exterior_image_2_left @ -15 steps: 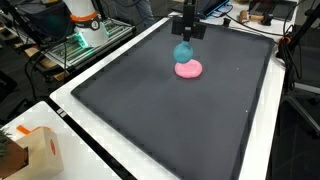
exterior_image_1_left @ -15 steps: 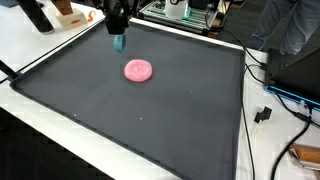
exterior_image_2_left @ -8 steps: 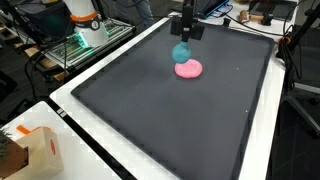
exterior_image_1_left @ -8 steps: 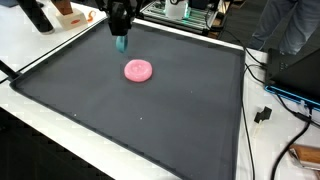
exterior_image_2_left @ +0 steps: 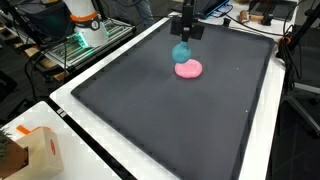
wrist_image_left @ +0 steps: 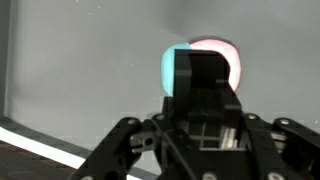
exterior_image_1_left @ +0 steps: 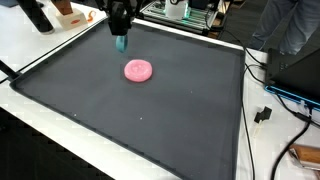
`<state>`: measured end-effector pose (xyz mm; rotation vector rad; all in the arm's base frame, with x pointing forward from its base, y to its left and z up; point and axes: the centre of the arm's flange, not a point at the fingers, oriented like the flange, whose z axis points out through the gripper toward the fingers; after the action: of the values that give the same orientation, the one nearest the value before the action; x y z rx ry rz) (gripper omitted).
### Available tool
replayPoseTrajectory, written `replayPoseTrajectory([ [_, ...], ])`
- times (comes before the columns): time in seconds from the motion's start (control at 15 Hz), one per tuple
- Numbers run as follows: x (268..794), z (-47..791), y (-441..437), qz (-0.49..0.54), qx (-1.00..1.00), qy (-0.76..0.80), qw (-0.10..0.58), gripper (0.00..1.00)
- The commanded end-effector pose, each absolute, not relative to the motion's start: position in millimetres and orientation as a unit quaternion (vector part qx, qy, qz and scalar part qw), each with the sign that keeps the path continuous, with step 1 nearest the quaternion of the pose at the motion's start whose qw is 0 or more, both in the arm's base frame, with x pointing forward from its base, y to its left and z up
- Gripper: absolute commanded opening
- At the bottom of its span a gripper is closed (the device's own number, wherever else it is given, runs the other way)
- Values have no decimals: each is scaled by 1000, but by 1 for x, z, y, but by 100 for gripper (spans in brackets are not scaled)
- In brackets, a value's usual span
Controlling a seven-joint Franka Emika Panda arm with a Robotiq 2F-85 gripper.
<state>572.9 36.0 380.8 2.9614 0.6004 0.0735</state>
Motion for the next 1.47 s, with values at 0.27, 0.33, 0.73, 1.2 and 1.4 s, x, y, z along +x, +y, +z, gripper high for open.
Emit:
replayPoseTrajectory([
  [0.27, 567, 379, 77, 52, 973, 176, 141, 25],
  [0.33, 567, 377, 86, 57, 971, 169, 159, 25],
  [0.73, 575, 347, 136, 102, 955, 120, 253, 25],
  [1.2, 584, 303, 169, 110, 936, 66, 327, 25],
  [1.4, 589, 290, 175, 114, 921, 44, 369, 25],
])
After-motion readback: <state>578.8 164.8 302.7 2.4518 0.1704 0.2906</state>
